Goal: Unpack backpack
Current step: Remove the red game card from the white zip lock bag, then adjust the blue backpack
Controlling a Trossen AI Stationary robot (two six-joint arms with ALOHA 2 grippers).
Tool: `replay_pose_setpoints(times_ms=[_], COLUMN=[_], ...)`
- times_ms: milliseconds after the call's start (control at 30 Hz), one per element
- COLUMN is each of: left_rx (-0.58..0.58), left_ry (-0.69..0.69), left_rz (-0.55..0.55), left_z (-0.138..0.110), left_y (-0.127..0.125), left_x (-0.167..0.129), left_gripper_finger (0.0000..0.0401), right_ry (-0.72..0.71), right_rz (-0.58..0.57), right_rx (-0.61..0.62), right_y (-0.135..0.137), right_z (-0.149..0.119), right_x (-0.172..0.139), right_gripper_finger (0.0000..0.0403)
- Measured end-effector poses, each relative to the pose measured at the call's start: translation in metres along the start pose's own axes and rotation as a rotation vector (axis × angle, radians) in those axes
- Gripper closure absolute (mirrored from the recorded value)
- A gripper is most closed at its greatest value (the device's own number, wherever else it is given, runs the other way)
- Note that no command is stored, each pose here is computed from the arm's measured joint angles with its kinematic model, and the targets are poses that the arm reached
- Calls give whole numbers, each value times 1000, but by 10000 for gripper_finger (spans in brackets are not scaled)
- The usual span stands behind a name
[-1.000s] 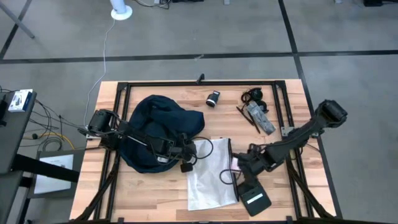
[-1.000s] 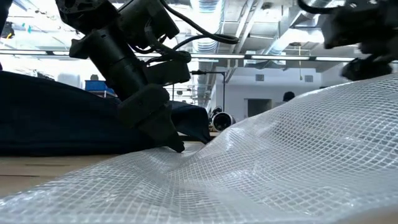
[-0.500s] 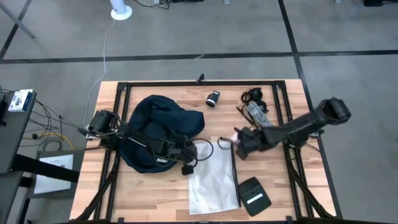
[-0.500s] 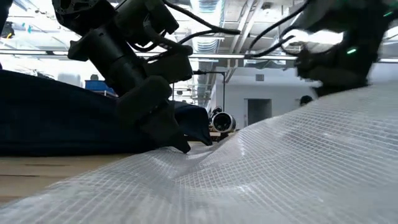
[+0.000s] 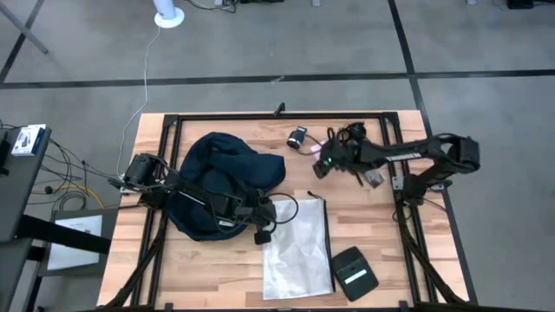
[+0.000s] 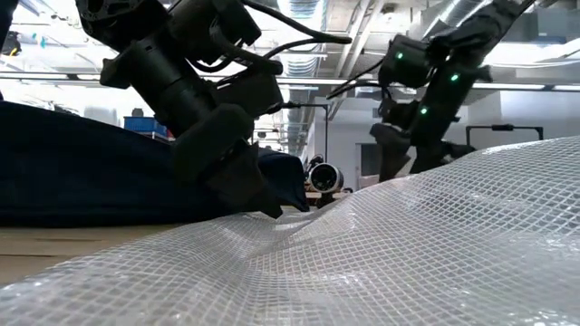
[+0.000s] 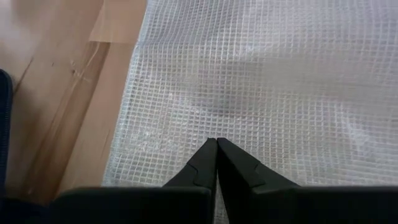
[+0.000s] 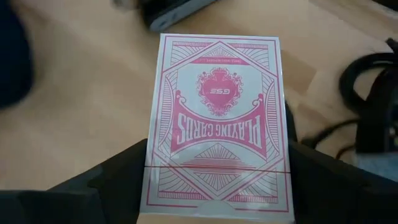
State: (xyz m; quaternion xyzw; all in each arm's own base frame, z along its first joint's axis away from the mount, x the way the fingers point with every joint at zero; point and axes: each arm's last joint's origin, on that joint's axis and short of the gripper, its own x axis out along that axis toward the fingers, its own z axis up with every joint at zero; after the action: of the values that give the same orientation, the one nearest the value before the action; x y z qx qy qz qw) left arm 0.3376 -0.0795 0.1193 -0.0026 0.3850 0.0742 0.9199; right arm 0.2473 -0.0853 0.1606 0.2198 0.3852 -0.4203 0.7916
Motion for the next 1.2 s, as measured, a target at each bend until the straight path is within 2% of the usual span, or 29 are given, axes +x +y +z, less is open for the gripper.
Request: replay_pose_setpoints(times_ms=[200, 400, 533, 733, 933, 1200], left_rx=[0, 7, -15, -35, 19, 75], left_ry=[-1, 1, -11, -51, -4, -4], left_rz=[2, 3, 5, -2, 14, 15], left_z=[0, 0, 1, 19, 43, 74], left_y=[0, 0, 0, -3, -3, 7], left_x=[0, 0, 0, -3, -20, -73], left_gripper_finger=[401, 401, 401, 401, 401, 401], right_ry=[82, 97, 68, 23, 83, 189], right_rz=[63, 113, 169, 269, 327, 418], right_rx=[54, 51, 16, -27, -31, -135], right_y=[-9, -5, 2, 12, 17, 40], right_z=[4, 5, 17, 23, -1, -47], right_x=[18, 13, -15, -75, -111, -144], right_gripper_finger=[62, 18, 7, 22, 29, 31])
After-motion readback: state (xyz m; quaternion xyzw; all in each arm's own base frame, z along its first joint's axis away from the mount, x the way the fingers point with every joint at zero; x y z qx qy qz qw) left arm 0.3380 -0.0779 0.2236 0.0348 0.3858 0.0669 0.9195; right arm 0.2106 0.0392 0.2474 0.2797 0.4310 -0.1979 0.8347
